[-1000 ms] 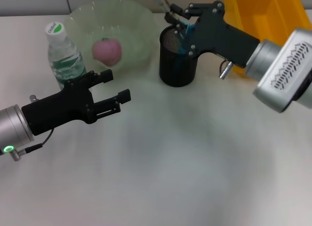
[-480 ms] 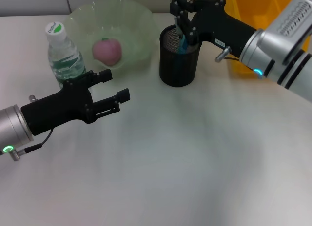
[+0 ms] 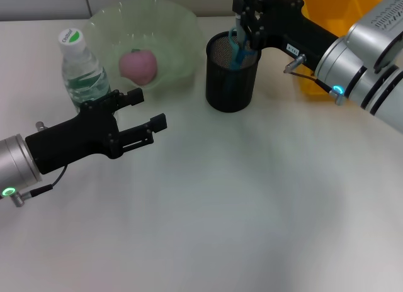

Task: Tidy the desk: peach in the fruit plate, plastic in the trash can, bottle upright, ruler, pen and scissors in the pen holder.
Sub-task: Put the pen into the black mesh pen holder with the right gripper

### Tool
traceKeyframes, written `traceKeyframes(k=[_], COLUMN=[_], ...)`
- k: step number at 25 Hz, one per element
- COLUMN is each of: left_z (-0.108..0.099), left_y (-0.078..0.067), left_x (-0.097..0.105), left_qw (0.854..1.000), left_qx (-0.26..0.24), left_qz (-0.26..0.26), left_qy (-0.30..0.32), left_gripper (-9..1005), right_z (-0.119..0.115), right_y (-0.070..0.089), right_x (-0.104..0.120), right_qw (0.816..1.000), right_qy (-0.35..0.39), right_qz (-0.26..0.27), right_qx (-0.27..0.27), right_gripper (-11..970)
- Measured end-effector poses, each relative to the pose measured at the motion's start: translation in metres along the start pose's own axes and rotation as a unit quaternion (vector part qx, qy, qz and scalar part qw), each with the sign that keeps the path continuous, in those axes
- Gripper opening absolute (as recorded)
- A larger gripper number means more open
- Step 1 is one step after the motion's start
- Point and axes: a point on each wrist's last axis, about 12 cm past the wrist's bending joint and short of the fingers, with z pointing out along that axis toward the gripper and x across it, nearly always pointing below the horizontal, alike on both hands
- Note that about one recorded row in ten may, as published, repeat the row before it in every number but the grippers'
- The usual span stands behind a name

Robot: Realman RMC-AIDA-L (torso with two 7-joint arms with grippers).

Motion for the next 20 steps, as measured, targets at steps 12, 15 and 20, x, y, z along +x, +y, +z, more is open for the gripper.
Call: traceKeyframes(k=[12,15,20], left_z=[-0.001,-0.0012,-0.0008], left_y=[0.0015,0.0011,0.0008], left_x=[-0.0028,-0.0029,-0.003], left_qw=[1.0,1.0,1.0], left_qx=[0.004,0.005,0.008], left_qz=[0.011,0.011,0.013], left_qy=[0.002,0.002,0.003], left_gripper=[797,797,797], right_z=[-0.0032,-0.0049,-0.0084], right_y=[-0.0001,0.0002,0.0012], right_x=[0.0017,0.002,0.0021], right_qw=[1.0,1.0,1.0], right_qy=[-0.002,-0.005,-0.014], right_qz=[0.007,0.008,0.011], right_qx=[0.004,0.004,0.001], right_gripper=[284,292,538])
